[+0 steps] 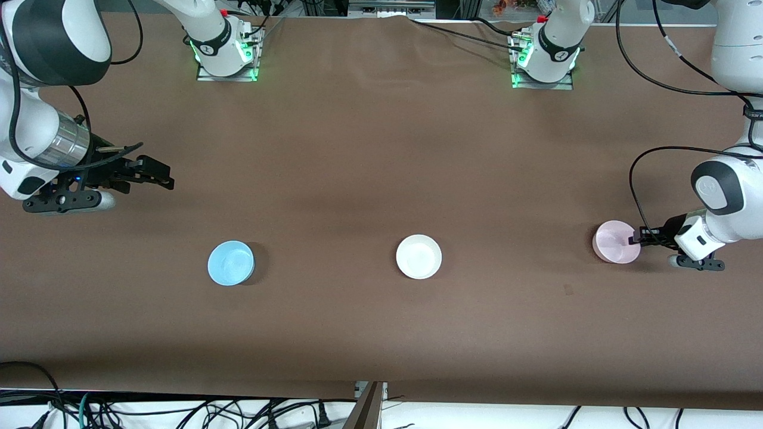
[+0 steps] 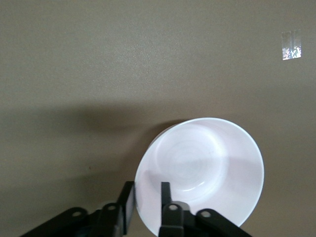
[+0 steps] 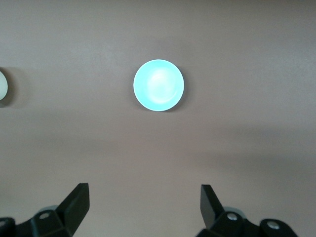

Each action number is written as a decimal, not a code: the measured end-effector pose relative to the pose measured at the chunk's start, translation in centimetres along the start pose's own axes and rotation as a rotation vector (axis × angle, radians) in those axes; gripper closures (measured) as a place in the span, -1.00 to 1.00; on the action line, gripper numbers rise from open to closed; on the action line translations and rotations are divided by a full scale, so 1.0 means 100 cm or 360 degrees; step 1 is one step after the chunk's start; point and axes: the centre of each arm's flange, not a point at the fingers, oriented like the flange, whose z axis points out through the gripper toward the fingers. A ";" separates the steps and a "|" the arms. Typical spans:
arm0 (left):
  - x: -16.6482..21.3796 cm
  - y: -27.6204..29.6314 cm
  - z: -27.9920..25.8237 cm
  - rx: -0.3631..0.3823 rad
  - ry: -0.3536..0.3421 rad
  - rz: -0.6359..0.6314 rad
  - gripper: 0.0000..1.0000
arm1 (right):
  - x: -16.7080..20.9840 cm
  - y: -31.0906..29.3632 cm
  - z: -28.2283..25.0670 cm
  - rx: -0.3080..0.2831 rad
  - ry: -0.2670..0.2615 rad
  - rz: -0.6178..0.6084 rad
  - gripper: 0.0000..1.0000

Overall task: Stack pink and blue bowls on white bowl
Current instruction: 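Carry the pink bowl with the left gripper while the right gripper reaches the blue bowl, then lower the pink bowl into the white bowl with the left gripper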

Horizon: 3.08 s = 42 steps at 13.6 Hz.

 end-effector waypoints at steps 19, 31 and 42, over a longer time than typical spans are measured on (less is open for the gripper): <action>0.066 0.183 -0.069 -0.0200 -0.0046 0.0015 0.95 | 0.059 0.054 0.143 -0.0170 -0.0113 -0.0105 -0.98; 0.067 0.474 -0.006 -0.0234 -0.0001 -0.0289 0.95 | 0.107 0.040 0.278 -0.0142 -0.0013 -0.0117 -0.76; 0.087 0.503 0.037 -0.0185 0.0066 -0.0199 0.95 | 0.106 0.053 0.312 -0.0160 -0.0054 -0.0055 0.20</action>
